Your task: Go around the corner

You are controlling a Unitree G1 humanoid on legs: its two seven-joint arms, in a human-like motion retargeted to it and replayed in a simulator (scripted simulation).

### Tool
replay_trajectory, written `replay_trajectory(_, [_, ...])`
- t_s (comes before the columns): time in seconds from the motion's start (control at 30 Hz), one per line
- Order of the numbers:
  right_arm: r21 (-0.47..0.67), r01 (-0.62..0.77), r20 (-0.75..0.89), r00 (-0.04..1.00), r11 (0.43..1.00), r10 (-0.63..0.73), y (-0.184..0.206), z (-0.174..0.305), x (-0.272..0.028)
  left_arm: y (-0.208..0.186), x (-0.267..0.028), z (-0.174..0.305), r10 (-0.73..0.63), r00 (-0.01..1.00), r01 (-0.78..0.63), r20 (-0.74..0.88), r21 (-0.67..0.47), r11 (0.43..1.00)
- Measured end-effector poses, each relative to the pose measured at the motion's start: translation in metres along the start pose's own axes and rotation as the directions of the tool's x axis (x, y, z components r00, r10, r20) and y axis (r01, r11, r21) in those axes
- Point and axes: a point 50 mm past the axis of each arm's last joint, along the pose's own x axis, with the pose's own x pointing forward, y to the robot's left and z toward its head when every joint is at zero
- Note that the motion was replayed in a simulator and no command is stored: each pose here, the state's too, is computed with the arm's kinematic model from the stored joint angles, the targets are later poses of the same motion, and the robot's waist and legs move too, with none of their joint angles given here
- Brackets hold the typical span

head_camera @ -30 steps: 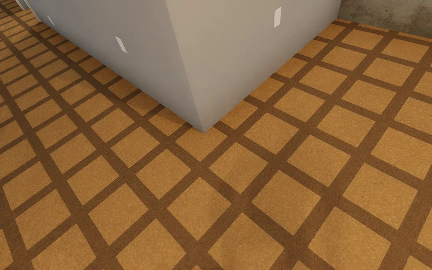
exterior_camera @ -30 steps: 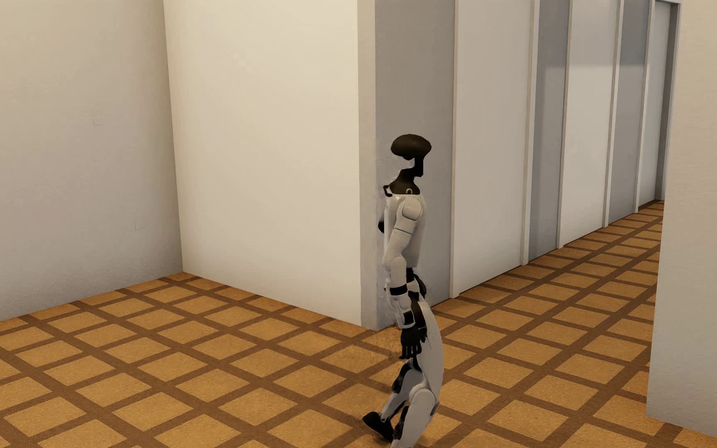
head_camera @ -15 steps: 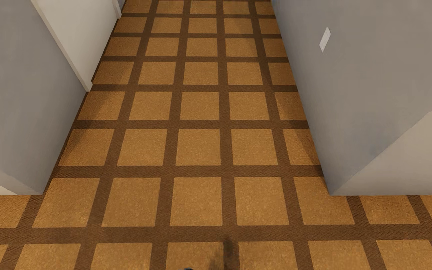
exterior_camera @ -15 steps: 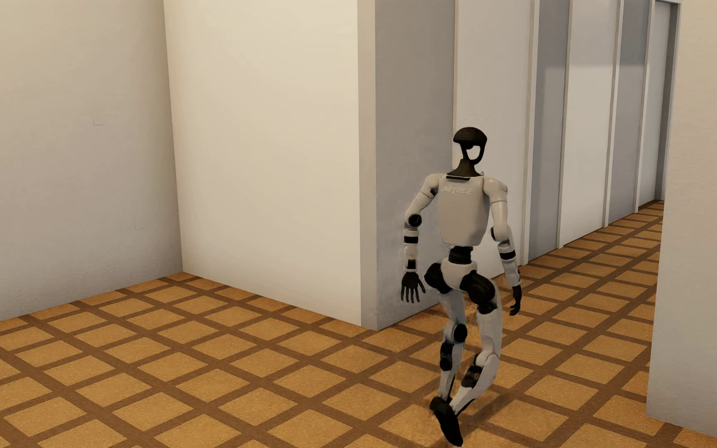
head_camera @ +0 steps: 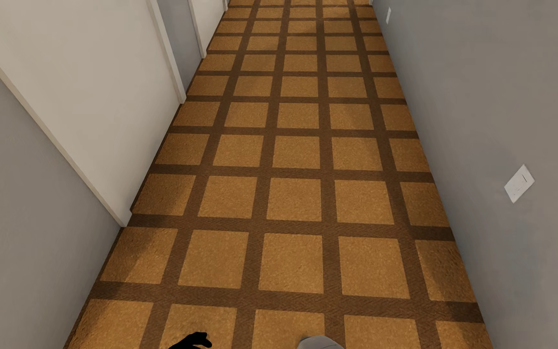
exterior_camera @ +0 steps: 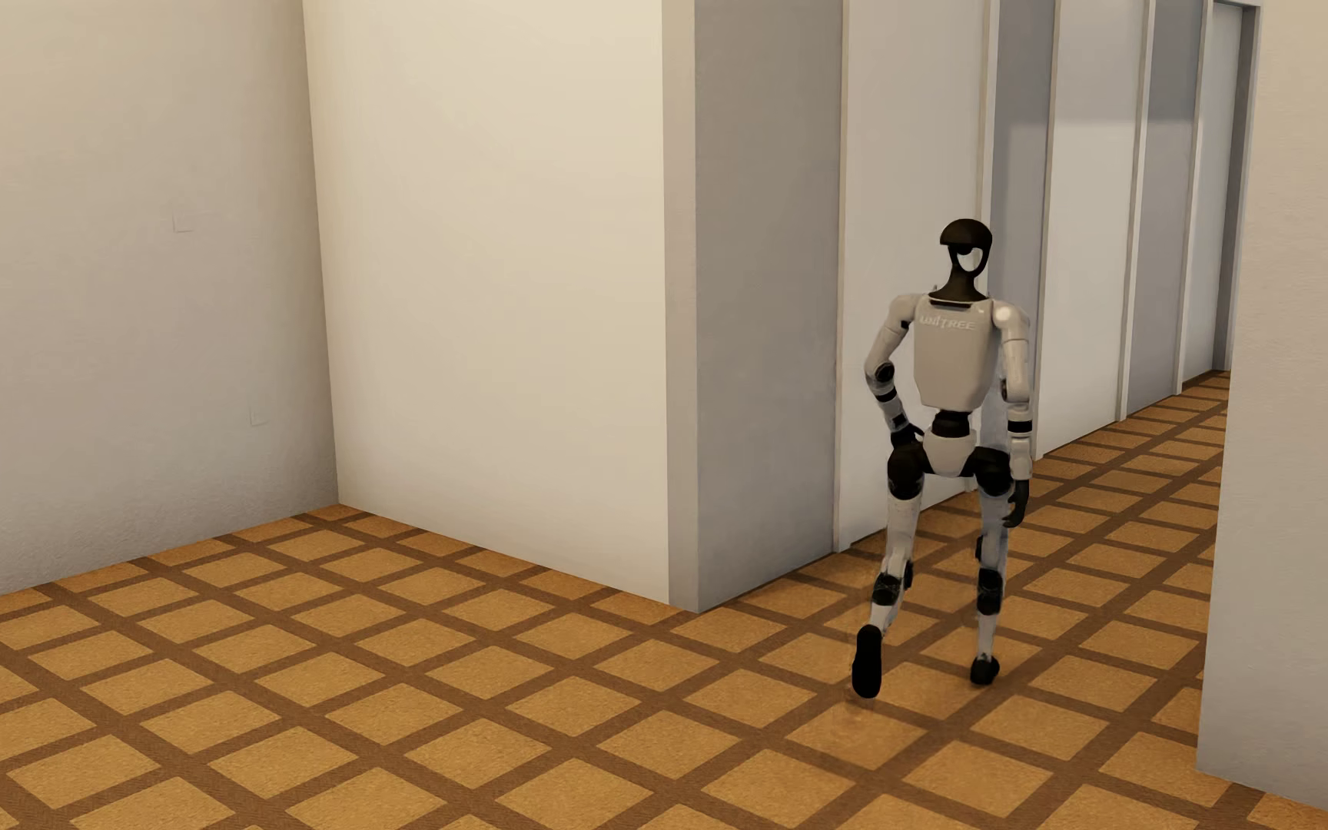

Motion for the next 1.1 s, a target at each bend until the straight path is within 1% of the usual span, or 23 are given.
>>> replay_trajectory(0.03, [0.015, 0.017, 0.077, 0.997, 1.0, -0.018, -0.006, 0.022, 0.003, -0.017, -0.004, -0.019, -0.056, 0.996, 0.058, -0.075, 0.025, 0.998])
replay_trajectory(0.1, [0.047, 0.05, 0.272, 0.96, 0.998, -0.061, -0.019, 0.079, 0.002, -0.038, -0.027, -0.062, -0.099, 0.974, 0.096, -0.203, -0.023, 0.995])
replay_trajectory(0.13, [0.076, 0.085, 0.355, 0.929, 0.993, -0.107, -0.034, 0.102, -0.003, -0.063, -0.038, -0.093, -0.178, 0.922, 0.191, -0.343, 0.003, 0.982])
replay_trajectory(0.17, [0.108, 0.113, 0.451, 0.88, 0.988, -0.15, -0.047, 0.13, -0.012, -0.076, -0.054, -0.109, -0.227, 0.893, 0.256, -0.389, 0.026, 0.966])
replay_trajectory(0.23, [0.123, 0.162, 0.591, 0.78, 0.979, -0.204, -0.069, 0.173, -0.031, -0.099, -0.083, -0.137, -0.29, 0.825, 0.338, -0.485, 0.012, 0.941])
replay_trajectory(0.3, [0.148, 0.211, 0.665, 0.702, 0.966, -0.255, -0.091, 0.198, -0.047, -0.116, -0.105, -0.153, -0.339, 0.773, 0.402, -0.536, 0.0, 0.916])
replay_trajectory(0.33, [0.165, 0.222, 0.67, 0.69, 0.961, -0.275, -0.097, 0.201, -0.05, -0.122, -0.114, -0.158, -0.359, 0.751, 0.428, -0.555, -0.005, 0.904])
replay_trajectory(0.4, [0.203, 0.208, 0.604, 0.743, 0.957, -0.289, -0.094, 0.183, -0.037, -0.129, -0.124, -0.166, -0.376, 0.718, 0.459, -0.585, -0.007, 0.888])
replay_trajectory(0.43, [0.2, 0.176, 0.532, 0.806, 0.964, -0.257, -0.08, 0.165, -0.023, -0.128, -0.124, -0.167, -0.378, 0.711, 0.477, -0.593, 0.011, 0.879])
replay_trajectory(0.47, [0.183, 0.143, 0.441, 0.872, 0.973, -0.211, -0.064, 0.14, -0.008, -0.123, -0.118, -0.164, -0.365, 0.725, 0.464, -0.584, 0.022, 0.886])
replay_trajectory(0.5, [0.134, 0.126, 0.36, 0.918, 0.983, -0.167, -0.053, 0.118, 0.0, -0.119, -0.101, -0.151, -0.354, 0.763, 0.44, -0.541, 0.033, 0.897])
replay_trajectory(0.57, [0.052, 0.073, 0.214, 0.973, 0.996, -0.083, -0.029, 0.082, 0.012, -0.1, -0.069, -0.119, -0.304, 0.854, 0.357, -0.422, 0.051, 0.933])
replay_trajectory(0.63, [0.025, 0.03, 0.08, 0.996, 0.999, -0.032, -0.011, 0.038, 0.01, -0.071, -0.035, -0.075, -0.229, 0.937, 0.256, -0.262, 0.076, 0.964])
replay_trajectory(0.7, [0.015, -0.003, -0.025, 1.0, 1.0, 0.003, 0.003, -0.001, 0.002, -0.032, -0.011, -0.028, -0.112, 0.99, 0.117, -0.088, 0.059, 0.991])
replay_trajectory(0.77, [0.018, -0.017, -0.078, 0.997, 1.0, 0.018, 0.009, -0.023, -0.004, 0.012, 0.002, 0.016, 0.03, 0.998, -0.03, 0.058, 0.007, 1.0])
replay_trajectory(0.83, [0.014, -0.025, -0.104, 0.994, 1.0, 0.026, 0.012, -0.031, -0.006, 0.047, 0.004, 0.052, 0.139, 0.974, -0.134, 0.179, -0.035, 0.99])
replay_trajectory(0.9, [0.065, -0.008, -0.132, 0.991, 0.998, 0.016, 0.013, -0.037, -0.007, 0.052, 0.003, 0.057, 0.16, 0.967, -0.152, 0.2, -0.053, 0.987])
replay_trajectory(0.93, [0.073, -0.003, -0.144, 0.99, 0.997, 0.014, 0.012, -0.04, -0.008, 0.048, 0.0, 0.048, 0.172, 0.968, -0.156, 0.182, -0.1, 0.983])
replay_trajectory(0.97, [0.079, -0.009, -0.163, 0.986, 0.997, 0.021, 0.016, -0.045, -0.009, 0.034, -0.001, 0.03, 0.143, 0.982, -0.129, 0.123, -0.113, 0.985])
replay_trajectory(1.0, [0.082, -0.001, -0.154, 0.988, 0.997, 0.013, 0.013, -0.041, -0.007, 0.015, -0.001, 0.012, 0.082, 0.995, -0.076, 0.055, -0.097, 0.992])
replay_trajectory(1.03, [0.102, 0.019, -0.089, 0.996, 0.995, -0.01, 0.006, -0.023, -0.003, 0.0, -0.001, -0.006, 0.056, 0.998, -0.059, -0.024, -0.143, 0.988])
replay_trajectory(1.07, [0.108, 0.042, -0.059, 0.998, 0.993, -0.036, -0.004, -0.009, 0.002, -0.018, -0.001, -0.023, -0.009, 0.995, -0.002, -0.104, -0.108, 0.994])
replay_trajectory(1.1, [0.086, 0.059, 0.063, 0.996, 0.995, -0.064, -0.017, 0.026, 0.006, -0.039, -0.006, -0.037, -0.114, 0.981, 0.119, -0.158, 0.02, 0.993])
